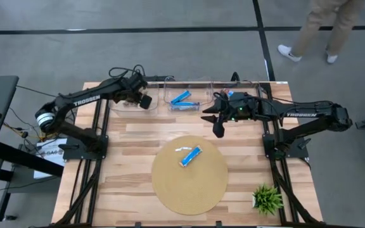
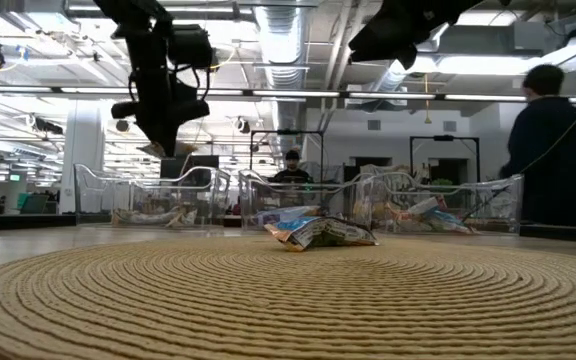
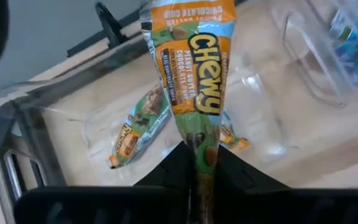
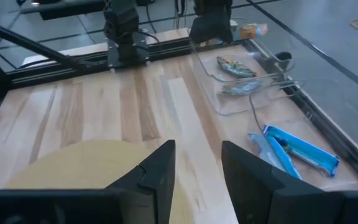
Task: Pick and place Granola Bars by type
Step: Put the orange granola bar into the left transparent bin
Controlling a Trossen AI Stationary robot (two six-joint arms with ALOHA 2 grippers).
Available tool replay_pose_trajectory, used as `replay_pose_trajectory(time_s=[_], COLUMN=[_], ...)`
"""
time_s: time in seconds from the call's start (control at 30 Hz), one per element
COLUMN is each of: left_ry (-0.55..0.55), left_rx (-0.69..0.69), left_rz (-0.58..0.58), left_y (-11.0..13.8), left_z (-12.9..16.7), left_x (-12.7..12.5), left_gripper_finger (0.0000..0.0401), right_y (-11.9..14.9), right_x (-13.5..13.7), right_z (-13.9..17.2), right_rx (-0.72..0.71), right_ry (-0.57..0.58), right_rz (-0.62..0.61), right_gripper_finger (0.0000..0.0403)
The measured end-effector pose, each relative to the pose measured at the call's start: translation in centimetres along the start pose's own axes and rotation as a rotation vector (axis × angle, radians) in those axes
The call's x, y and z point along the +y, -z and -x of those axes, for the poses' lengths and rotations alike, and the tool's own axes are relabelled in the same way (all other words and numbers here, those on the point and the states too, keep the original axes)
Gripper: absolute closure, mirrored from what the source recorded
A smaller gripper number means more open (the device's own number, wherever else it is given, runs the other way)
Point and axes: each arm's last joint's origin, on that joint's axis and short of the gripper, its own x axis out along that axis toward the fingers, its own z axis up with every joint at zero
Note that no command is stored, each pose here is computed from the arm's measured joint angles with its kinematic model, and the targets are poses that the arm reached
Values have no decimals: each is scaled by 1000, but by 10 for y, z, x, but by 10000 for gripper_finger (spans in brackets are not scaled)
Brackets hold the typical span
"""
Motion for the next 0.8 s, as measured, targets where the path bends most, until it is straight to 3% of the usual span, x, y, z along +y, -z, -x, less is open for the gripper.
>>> replay_pose_trajectory(time_s=[0.27,0.47,0.63,0.8], left_ry=[41,73,347,658], left_rx=[71,65,24,-49], left_rz=[-79,-62,-109,-167], left_y=[-3,-3,-4,4], left_z=[-19,-18,-5,21], left_x=[0,-4,-27,-69], left_gripper_finger=[303,286,294,309], right_y=[0,0,0,1], right_x=[-6,-6,-5,0], right_z=[0,0,0,0], right_rx=[-1,-1,0,7], right_ry=[20,19,15,-5], right_rz=[-13,-14,-13,-12], right_gripper_finger=[280,280,280,280])
